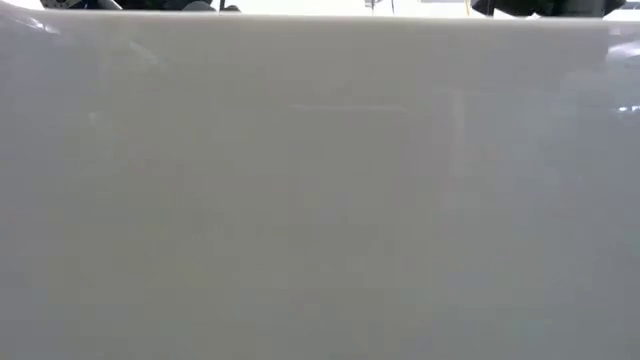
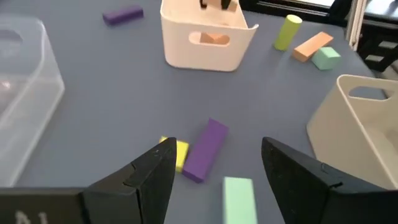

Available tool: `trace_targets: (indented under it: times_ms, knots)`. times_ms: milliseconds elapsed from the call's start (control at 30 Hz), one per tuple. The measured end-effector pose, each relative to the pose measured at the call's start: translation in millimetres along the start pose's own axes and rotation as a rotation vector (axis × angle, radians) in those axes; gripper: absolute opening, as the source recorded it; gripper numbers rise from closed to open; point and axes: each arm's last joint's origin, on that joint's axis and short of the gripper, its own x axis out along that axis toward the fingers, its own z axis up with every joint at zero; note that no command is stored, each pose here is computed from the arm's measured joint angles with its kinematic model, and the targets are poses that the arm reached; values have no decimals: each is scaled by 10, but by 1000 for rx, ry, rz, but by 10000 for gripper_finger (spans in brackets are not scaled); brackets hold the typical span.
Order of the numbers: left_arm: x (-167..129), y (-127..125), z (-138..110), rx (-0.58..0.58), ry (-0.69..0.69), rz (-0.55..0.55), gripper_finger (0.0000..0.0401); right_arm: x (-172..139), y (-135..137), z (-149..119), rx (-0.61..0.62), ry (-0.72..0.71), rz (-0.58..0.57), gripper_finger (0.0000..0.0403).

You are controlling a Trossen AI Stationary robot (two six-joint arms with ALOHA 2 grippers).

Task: Sort & place blocks by color
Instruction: Put the top brown block into the white bin, then put the middle violet block into the transparent bin

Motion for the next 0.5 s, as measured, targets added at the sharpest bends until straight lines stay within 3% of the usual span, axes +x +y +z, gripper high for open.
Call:
trace_targets:
  times_ms: [67, 300, 500]
  knots:
    - [0, -2, 16, 37, -17, -1, 237, 21, -1, 2, 1, 9, -9, 133]
    - [-2, -9, 55, 155, -58, -2, 237, 26, 0, 3, 1, 12, -9, 299]
    - [134, -6, 11, 211, -92, -4, 237, 23, 6, 8, 1, 7, 0, 334]
